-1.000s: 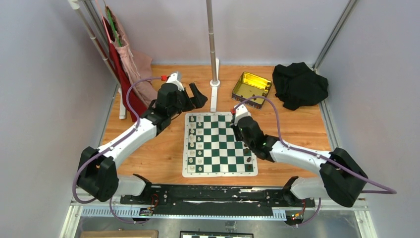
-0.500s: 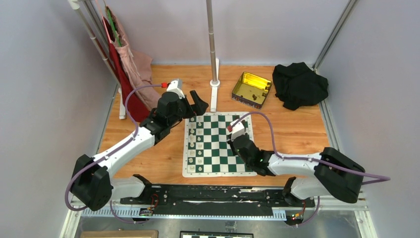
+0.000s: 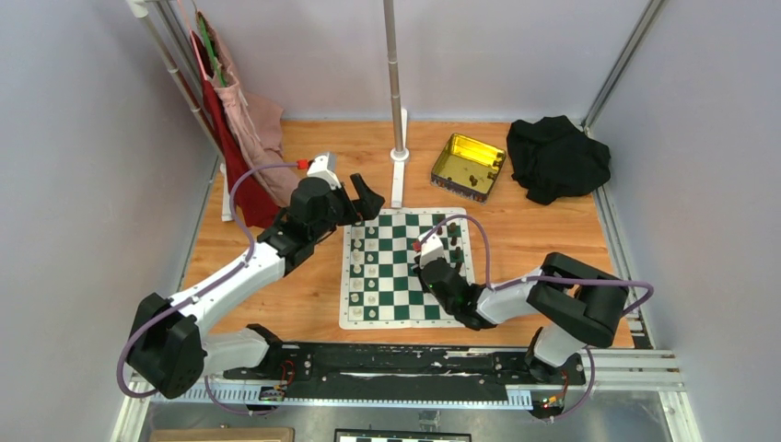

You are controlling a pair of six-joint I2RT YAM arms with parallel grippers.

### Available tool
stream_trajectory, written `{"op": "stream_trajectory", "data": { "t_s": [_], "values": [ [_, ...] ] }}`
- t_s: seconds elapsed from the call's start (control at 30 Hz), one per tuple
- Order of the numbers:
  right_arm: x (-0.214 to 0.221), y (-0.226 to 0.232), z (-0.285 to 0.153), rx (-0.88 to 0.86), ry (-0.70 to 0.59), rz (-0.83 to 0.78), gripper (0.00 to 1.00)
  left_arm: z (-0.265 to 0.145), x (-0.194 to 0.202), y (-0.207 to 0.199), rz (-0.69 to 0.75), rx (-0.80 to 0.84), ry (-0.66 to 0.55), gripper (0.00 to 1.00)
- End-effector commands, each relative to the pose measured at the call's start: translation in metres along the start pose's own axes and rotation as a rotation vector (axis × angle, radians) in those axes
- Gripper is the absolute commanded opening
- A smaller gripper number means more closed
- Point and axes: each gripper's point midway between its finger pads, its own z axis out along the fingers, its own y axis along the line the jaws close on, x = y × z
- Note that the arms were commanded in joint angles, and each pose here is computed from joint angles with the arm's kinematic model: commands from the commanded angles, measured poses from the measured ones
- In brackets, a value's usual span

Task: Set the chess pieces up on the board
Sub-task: Place the chess piece on the chessboard, then move the chess piece to the chessboard.

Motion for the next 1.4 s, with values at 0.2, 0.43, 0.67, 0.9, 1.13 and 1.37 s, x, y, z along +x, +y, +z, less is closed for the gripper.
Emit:
{"op": "stream_trajectory", "data": {
  "t_s": [0.2, 0.43, 0.67, 0.9, 1.13, 1.37],
  "values": [
    [-0.002, 0.009, 0.003, 0.029, -0.045, 0.033, 0.02, -0.011, -0.011, -0.007, 0.018, 0.036, -0.058, 1.0],
    [-0.01, 0.015, -0.002, 0.043, -0.056, 0.0, 0.25, -0.013, -0.008, -0.006, 0.017, 0.039, -0.054, 1.0],
    [-0.03, 0.013, -0.009, 0.071, -0.073, -0.023, 0.32, -0.013, -0.01, -0.008, 0.013, 0.049, -0.058, 1.0],
    [-0.05, 0.008, -0.017, 0.099, -0.064, -0.023, 0.33, -0.013, -0.011, -0.011, 0.01, 0.056, -0.06, 1.0],
    [-0.064, 0.013, -0.017, 0.109, 0.064, -0.04, 0.31, -0.011, -0.01, -0.012, 0.009, 0.059, -0.053, 1.0],
    [-0.06, 0.01, -0.012, 0.093, 0.155, 0.034, 0.27, -0.011, -0.008, -0.011, 0.012, 0.056, -0.052, 1.0]
  ]
}}
